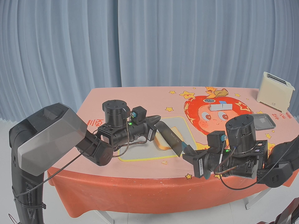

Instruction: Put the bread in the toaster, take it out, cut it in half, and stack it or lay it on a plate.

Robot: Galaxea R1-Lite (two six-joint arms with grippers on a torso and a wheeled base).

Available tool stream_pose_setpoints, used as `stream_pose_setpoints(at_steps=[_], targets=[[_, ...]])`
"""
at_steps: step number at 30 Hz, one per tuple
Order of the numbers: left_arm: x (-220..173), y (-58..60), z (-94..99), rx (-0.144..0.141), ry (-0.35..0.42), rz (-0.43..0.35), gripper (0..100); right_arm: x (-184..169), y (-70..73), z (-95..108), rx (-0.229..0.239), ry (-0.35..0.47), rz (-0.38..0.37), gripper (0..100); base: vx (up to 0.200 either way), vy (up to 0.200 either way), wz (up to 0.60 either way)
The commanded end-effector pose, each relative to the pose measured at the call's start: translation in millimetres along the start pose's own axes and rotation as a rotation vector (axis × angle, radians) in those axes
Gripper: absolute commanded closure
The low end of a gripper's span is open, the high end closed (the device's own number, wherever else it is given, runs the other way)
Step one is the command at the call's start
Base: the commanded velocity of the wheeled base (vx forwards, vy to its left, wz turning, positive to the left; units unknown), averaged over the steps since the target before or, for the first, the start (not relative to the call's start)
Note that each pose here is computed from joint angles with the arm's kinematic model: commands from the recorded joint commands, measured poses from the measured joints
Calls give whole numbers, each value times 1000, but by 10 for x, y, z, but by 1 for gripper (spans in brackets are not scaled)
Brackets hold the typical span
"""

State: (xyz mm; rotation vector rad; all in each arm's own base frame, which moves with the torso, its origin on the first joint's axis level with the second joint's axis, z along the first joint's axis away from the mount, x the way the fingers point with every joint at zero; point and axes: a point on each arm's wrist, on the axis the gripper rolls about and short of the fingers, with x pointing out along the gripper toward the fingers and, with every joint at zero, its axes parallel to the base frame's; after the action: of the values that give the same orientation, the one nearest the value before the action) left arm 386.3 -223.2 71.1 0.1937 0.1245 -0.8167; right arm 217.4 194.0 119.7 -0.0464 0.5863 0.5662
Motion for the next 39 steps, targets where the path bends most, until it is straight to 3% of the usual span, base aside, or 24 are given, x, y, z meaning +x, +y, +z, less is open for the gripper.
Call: stream_pose_setpoints(at_steps=[1, 9, 13, 17, 20, 22, 28, 32, 36, 39], targets=[[28, -3, -100, -8, 24, -8, 100, 1, 2, 3, 0, -2, 1, 100, 0, 0, 0], [24, 4, -93, -6, 22, -6, 100, -2, 3, 25, 1, -13, -9, 100, 0, 0, 0], [21, 20, -1, -1, -4, -3, 100, -6, -2, 25, 2, -14, -10, 100, 0, 0, 0], [-35, 57, 384, 23, -97, 3, 100, -2, 2, 21, 1, -12, -9, 100, 0, 0, 0], [-32, 63, 512, 29, -108, -18, 100, -6, 2, 24, 1, -14, -11, 100, 0, 0, 0], [-19, 61, 520, 30, -89, -23, 100, -6, 7, 23, -2, -14, -9, 100, 0, 0, 0], [15, 63, 602, 84, -87, -29, 100, -7, 10, 18, -3, -12, -8, 100, 0, 0, 0], [25, 55, 598, 98, -78, -46, 100, -7, 9, 13, -3, -10, -9, 100, 0, 0, 0], [44, 33, 472, 142, -39, -75, 100, -7, 9, 13, -3, -10, -9, 100, 0, 0, 0], [60, 23, 393, 148, -8, -82, 100, -15, 9, 19, -2, -13, -8, 100, 0, 0, 0]])
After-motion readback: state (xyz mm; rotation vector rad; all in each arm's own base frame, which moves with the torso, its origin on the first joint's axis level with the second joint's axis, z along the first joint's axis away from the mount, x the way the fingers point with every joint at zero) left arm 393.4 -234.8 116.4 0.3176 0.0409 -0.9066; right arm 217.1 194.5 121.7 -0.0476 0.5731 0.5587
